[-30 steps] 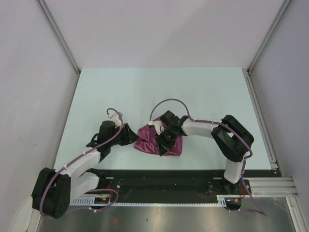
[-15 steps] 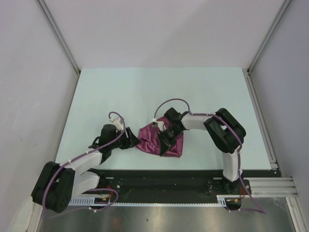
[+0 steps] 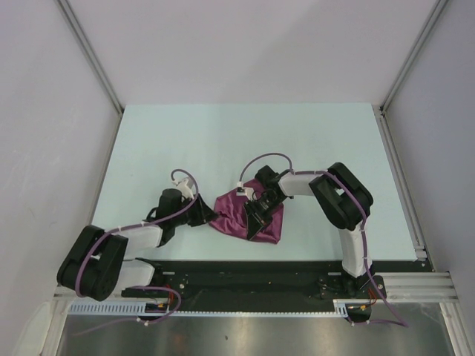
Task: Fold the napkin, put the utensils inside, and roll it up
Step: Roll the napkin at the center of the board.
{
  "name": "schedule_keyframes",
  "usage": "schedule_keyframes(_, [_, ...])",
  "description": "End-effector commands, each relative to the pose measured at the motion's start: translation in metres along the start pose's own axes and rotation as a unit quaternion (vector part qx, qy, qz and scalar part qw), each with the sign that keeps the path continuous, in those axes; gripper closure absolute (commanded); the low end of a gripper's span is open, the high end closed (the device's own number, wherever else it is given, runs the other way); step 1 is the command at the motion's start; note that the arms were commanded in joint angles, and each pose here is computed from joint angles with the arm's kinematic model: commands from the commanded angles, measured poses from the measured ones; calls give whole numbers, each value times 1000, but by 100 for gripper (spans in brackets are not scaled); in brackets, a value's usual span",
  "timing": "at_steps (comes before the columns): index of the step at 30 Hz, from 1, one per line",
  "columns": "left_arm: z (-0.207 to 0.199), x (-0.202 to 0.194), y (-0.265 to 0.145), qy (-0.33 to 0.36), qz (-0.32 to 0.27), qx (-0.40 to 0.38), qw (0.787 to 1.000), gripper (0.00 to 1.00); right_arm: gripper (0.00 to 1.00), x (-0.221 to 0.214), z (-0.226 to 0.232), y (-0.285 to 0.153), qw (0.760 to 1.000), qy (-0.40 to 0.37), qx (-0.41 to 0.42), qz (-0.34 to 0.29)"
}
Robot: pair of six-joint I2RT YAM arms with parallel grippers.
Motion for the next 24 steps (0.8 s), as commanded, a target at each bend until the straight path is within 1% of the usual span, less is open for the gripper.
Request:
schedule_keyframes(1, [-4, 6, 7, 4, -10, -22, 1000, 72, 79, -17, -19, 4, 997, 49, -50, 33])
schedule_keyframes(2, [-4, 6, 8, 4, -8, -27, 1000, 78, 77, -15, -18, 3, 997, 47, -51, 30])
schedule_keyframes(3, [-4, 6, 9, 4, -5, -28, 1000, 90, 76, -14, -17, 2, 997, 47, -52, 28])
schedule_keyframes(4, [-4, 5, 9, 3, -2, -27, 1000, 95, 73, -12, -15, -1, 997, 44, -57, 22])
schedule_keyframes(5, [-3, 5, 10, 6, 2, -26, 1000, 98, 66, -10, -13, -3, 997, 42, -60, 17])
schedule_keyframes(6, [-4, 8, 10, 9, 1, -24, 1000, 100, 62, -8, -11, -6, 997, 40, -65, 10])
schedule_keyframes(8, [-3, 7, 10, 13, 11, -19, 1000, 100, 53, -4, -1, -16, 996, 30, -79, -10])
schedule_keyframes(9, [-3, 10, 10, 17, 9, -18, 1000, 100, 51, -2, 4, -22, 996, 21, -85, -22])
schedule_keyframes(10, [-3, 9, 9, 14, 17, -15, 1000, 100, 49, 1, 13, -31, 993, -2, -106, -47])
schedule_keyframes(12, [-4, 12, 10, 18, 19, -13, 1000, 100, 46, 1, 23, -42, 988, -6, -135, -78])
schedule_keyframes(13, [-3, 10, 9, 14, 28, -9, 999, 100, 45, 1, 22, -45, 979, -16, -177, -96])
schedule_keyframes(14, [-3, 9, 10, 13, 33, -8, 999, 100, 44, 2, 37, -56, 971, -38, -193, -134])
schedule_keyframes(15, [-3, 11, 10, 12, 34, -7, 999, 100, 42, -1, 40, -58, 964, -49, -212, -150])
schedule_keyframes(16, [-2, 9, 10, 9, 43, -5, 999, 100, 40, -4, 37, -63, 951, -57, -249, -172])
schedule_keyframes(17, [-1, 8, 11, 6, 48, -3, 999, 100, 39, -10, 51, -66, 943, -77, -261, -192])
schedule_keyframes(18, [-1, 9, 12, 4, 50, -2, 999, 100, 38, -15, 54, -68, 934, -87, -279, -207])
schedule_keyframes(19, [-1, 8, 12, 2, 54, -2, 999, 100, 36, -19, 49, -70, 920, -91, -310, -223])
schedule_keyframes(20, [-1, 7, 13, 0, 58, -2, 998, 100, 36, -26, 55, -64, 914, -110, -319, -224])
schedule_keyframes(22, [-1, 8, 14, -2, 63, 2, 998, 100, 35, -34, 62, -65, 901, -125, -333, -250])
schedule_keyframes(24, [-1, 9, 14, -3, 67, 3, 998, 100, 34, -45, 67, -58, 897, -135, -338, -249])
Point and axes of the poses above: each gripper's point midway between its finger pads, its own y axis out along the fingers, its own z axis along the line the jaws close on, x = y × z, the point moved 6 cm from there along -y, back along the fingers, and after that the axes turned 13 degrees about y, right-handed, at the moved point
